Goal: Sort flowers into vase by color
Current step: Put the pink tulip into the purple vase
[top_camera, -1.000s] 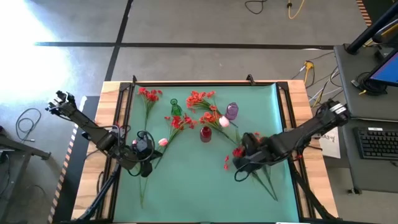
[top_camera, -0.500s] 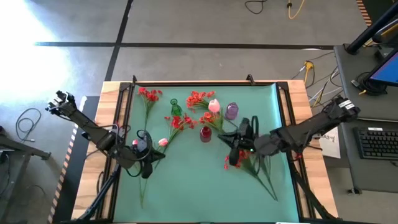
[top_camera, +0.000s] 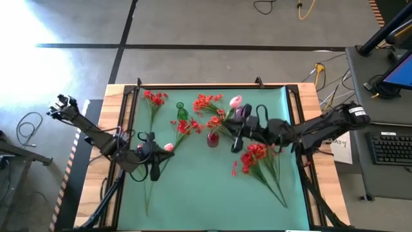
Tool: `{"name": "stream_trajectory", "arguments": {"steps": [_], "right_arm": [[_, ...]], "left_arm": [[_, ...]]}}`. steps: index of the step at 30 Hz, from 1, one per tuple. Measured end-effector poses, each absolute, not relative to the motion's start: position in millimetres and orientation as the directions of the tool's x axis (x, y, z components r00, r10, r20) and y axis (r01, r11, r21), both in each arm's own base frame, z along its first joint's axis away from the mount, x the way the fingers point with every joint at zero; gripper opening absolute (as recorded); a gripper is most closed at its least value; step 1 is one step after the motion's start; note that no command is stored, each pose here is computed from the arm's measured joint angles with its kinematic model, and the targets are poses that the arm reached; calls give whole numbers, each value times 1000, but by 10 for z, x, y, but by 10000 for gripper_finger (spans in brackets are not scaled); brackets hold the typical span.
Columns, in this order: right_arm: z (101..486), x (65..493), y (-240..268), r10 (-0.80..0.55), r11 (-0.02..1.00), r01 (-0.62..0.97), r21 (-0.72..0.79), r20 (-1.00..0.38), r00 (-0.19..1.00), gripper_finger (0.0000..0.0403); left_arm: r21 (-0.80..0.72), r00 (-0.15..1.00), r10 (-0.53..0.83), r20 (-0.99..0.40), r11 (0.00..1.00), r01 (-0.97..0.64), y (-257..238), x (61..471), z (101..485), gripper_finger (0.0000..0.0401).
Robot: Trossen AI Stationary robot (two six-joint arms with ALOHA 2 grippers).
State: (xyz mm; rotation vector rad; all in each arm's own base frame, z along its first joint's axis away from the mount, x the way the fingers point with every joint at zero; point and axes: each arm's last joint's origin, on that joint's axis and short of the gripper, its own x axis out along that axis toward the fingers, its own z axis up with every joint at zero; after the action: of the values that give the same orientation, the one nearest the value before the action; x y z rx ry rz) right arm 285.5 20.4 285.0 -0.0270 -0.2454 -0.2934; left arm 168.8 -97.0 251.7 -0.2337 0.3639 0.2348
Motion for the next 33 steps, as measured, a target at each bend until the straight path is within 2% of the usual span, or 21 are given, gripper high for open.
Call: {"name": "stream_trajectory", "arguments": {"steps": [4, 9, 15, 18, 21, 33], "right_arm": [[2850, 2863, -57, -365, 921, 386, -43, 244, 898, 13], [2906, 2799, -333, -469, 869, 494, -39, 257, 845, 13], [2949, 2667, -448, -707, 689, 724, -36, 190, 682, 13], [2954, 2568, -435, -793, 598, 801, -43, 113, 598, 13], [2946, 2467, -423, -817, 574, 818, -30, 42, 575, 13], [2935, 2252, -425, -844, 535, 844, -41, -57, 533, 13]], "left_arm": [[-166, 896, 231, -379, 936, -311, -868, 1743, 2517, 0], [-174, 880, 269, -393, 918, -358, -731, 1810, 2513, 0], [-154, 870, 291, -398, 914, -376, -682, 1825, 2507, 0], [-166, 870, 290, -398, 910, -380, -683, 1825, 2507, 0], [-171, 870, 291, -398, 908, -382, -682, 1825, 2507, 0], [-164, 864, 320, -388, 898, -407, -666, 1827, 2510, 0]]}}
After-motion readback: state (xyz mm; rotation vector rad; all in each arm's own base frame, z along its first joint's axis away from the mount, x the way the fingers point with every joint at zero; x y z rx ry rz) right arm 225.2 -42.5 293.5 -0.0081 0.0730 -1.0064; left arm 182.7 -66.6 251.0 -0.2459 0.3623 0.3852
